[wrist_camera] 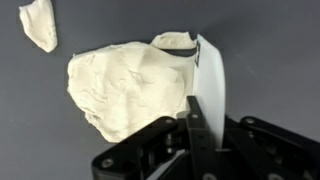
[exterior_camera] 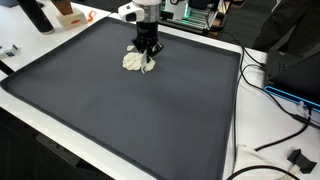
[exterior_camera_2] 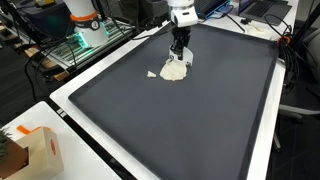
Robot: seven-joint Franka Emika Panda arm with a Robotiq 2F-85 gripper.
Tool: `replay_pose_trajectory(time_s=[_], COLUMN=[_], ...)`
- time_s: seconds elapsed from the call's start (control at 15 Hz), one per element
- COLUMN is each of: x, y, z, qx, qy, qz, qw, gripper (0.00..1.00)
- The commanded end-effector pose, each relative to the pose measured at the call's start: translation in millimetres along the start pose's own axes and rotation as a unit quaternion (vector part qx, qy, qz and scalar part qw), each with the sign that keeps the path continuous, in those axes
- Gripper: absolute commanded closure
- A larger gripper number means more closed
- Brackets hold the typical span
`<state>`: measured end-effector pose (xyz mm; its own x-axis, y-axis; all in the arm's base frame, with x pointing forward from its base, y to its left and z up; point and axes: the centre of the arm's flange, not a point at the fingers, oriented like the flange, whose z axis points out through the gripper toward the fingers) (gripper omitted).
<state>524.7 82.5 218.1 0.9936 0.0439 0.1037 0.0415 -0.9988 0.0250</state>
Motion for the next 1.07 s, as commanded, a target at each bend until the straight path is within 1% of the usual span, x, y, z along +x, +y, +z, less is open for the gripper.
replay_pose_trajectory(time_s=[0.0, 0.2, 0.47, 0.8, 1.0], x=[-2.2, 13.3, 31.4, 60.1, 75.2], y=[6.8, 4.8, 1.3, -0.6, -0.1], z=[56.1, 56.1, 54.2, 52.6, 51.5], qx=[-0.011, -0.014, -0.013, -0.006, -0.005], qy=[-0.022, -0.004, 0.008, 0.027, 0.037], qz=[-0.037, -0.055, -0.073, -0.066, -0.051], qw=[0.9990, 0.9984, 0.9972, 0.9974, 0.9980], gripper=[0.99, 0.99, 0.99, 0.99, 0.99])
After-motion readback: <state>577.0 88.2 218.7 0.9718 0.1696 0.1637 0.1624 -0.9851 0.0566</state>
